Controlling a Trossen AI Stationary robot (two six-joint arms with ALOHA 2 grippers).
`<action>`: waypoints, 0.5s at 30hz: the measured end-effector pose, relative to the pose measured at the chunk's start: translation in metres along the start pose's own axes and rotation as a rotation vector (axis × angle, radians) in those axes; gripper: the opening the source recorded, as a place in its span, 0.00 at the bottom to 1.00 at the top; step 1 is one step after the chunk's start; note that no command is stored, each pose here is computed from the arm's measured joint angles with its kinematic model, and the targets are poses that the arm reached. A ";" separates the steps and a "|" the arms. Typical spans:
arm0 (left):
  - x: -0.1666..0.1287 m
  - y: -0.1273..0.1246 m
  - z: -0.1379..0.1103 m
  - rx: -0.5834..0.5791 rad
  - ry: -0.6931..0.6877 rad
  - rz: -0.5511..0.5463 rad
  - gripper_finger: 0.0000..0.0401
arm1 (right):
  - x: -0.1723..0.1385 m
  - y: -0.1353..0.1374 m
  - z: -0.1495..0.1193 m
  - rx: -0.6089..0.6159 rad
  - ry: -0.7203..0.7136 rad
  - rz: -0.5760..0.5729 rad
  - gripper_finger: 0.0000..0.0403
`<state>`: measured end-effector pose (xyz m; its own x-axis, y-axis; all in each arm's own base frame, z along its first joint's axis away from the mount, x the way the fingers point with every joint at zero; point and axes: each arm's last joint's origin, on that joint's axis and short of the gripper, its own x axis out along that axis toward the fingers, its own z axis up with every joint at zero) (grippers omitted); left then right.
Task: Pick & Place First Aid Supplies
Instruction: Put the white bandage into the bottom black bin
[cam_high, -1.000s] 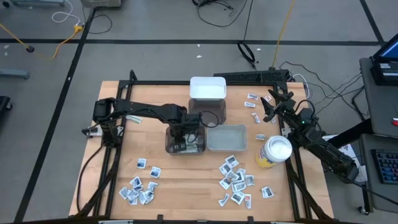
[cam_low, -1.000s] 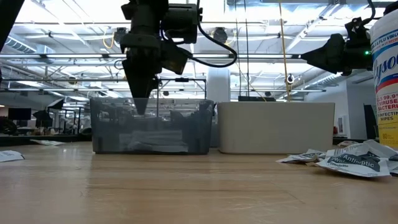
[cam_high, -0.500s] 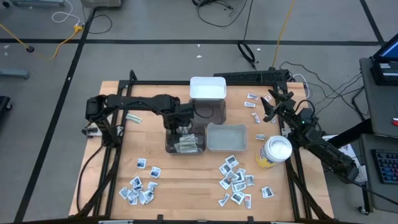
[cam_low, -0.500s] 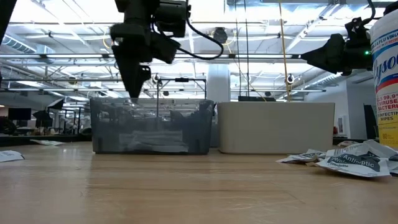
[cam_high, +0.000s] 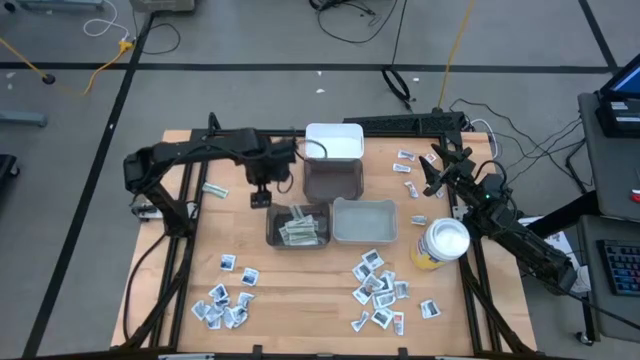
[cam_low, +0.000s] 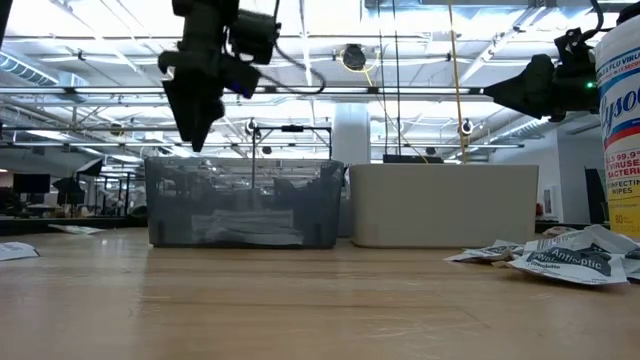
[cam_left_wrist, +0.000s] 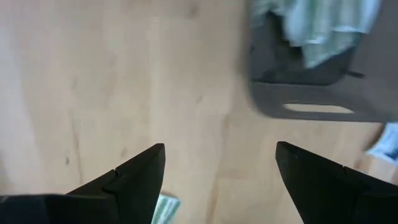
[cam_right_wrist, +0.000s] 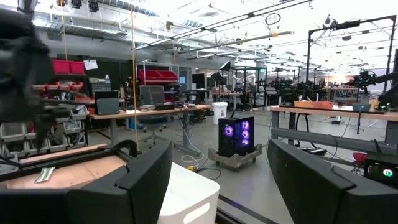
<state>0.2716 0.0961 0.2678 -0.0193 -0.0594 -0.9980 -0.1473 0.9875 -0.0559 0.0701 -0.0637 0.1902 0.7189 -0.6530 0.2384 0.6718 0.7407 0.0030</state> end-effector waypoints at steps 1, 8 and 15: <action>0.001 0.007 -0.003 -0.048 0.004 -0.002 0.77 | 0.000 0.000 0.000 0.000 0.000 0.000 0.65; 0.014 0.050 -0.034 -0.417 0.047 -0.020 0.80 | 0.000 0.000 0.000 0.000 0.000 0.000 0.65; 0.025 0.078 -0.069 -0.863 0.056 -0.028 0.78 | 0.000 0.000 0.000 0.000 0.000 0.000 0.65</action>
<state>0.1917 0.1613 0.2407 -0.0496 -0.1116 -0.9925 -0.8474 0.5306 -0.0173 0.0701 -0.0637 0.1903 0.7191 -0.6526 0.2388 0.6715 0.7410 0.0030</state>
